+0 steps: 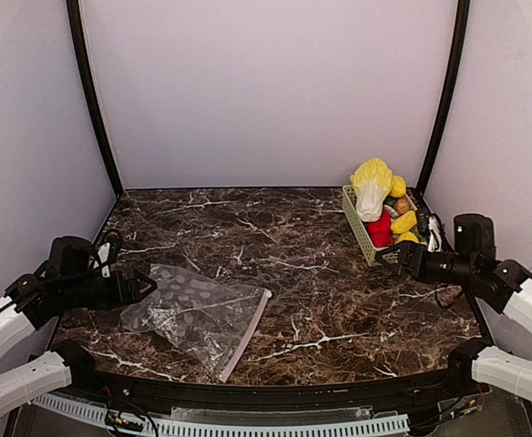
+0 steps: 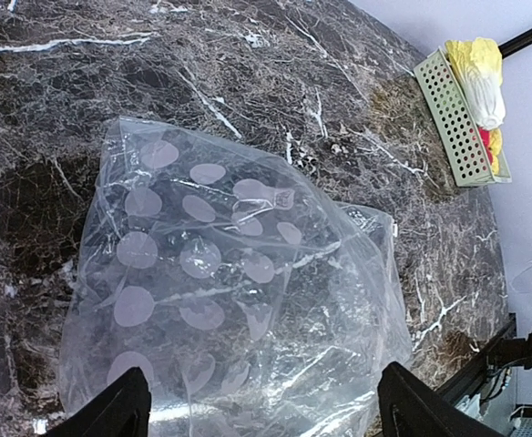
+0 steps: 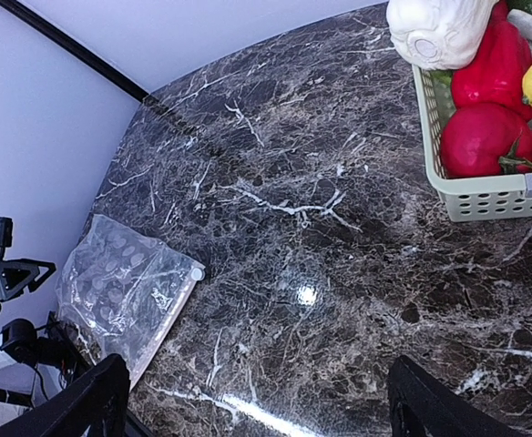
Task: Place the food in the zip-top bag and seal the zipper
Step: Pick up the zipper food storage bag at the center of the board, then pass from the left arm to the right, then pass from the right arm to the left, then unzip the zipper from the zipper food storage bag.
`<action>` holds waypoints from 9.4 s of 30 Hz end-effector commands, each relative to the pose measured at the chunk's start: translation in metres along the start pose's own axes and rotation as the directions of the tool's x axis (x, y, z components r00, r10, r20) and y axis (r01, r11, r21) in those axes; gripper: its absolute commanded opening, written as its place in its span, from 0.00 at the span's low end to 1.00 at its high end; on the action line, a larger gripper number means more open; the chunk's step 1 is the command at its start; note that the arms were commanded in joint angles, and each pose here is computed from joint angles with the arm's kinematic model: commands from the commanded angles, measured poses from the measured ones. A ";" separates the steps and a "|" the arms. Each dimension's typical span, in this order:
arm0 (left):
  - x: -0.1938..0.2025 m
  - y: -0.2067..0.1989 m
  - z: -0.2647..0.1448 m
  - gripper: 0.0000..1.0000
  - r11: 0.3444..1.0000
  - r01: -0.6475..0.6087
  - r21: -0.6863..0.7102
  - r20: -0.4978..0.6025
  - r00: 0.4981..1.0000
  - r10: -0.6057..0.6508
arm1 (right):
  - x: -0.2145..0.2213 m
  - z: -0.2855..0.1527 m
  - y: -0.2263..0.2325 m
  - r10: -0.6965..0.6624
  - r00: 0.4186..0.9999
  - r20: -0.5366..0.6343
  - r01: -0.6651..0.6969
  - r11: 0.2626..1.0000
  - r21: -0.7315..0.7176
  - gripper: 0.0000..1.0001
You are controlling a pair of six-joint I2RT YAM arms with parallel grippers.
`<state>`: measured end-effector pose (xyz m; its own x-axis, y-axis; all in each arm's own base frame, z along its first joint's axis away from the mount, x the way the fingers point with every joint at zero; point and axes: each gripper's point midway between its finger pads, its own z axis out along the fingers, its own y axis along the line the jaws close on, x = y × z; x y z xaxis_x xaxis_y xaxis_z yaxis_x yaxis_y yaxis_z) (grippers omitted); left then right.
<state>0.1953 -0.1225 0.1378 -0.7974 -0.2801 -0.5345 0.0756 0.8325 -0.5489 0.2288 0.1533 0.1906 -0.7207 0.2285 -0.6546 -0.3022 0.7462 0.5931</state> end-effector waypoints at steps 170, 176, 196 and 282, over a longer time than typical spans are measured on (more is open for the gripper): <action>0.011 -0.308 -0.053 0.91 -0.029 -0.556 0.831 0.435 0.616 0.657 | 0.072 0.022 0.282 -0.581 0.795 -0.172 0.190 0.508 -0.840 0.00; 0.033 -0.308 -0.042 0.74 -0.032 -0.541 0.841 0.402 0.583 0.706 | 0.073 0.022 0.287 -0.581 0.797 -0.164 0.193 0.503 -0.843 0.00; 0.044 -0.302 -0.021 0.37 0.021 -0.579 0.815 0.359 0.532 0.767 | 0.075 0.024 0.285 -0.578 0.800 -0.159 0.206 0.515 -0.832 0.00; -0.083 -0.276 -0.047 0.01 0.323 -0.760 0.564 0.535 0.635 0.558 | 0.145 0.097 0.218 -0.559 0.803 -0.205 0.375 0.742 -0.555 0.00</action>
<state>0.1939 -0.3262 0.3146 -0.2658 0.1699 -0.9489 0.9609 0.1258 -0.2466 0.1389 0.4239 0.2521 -0.4469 -0.1827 -0.8758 -0.8854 0.2301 0.4038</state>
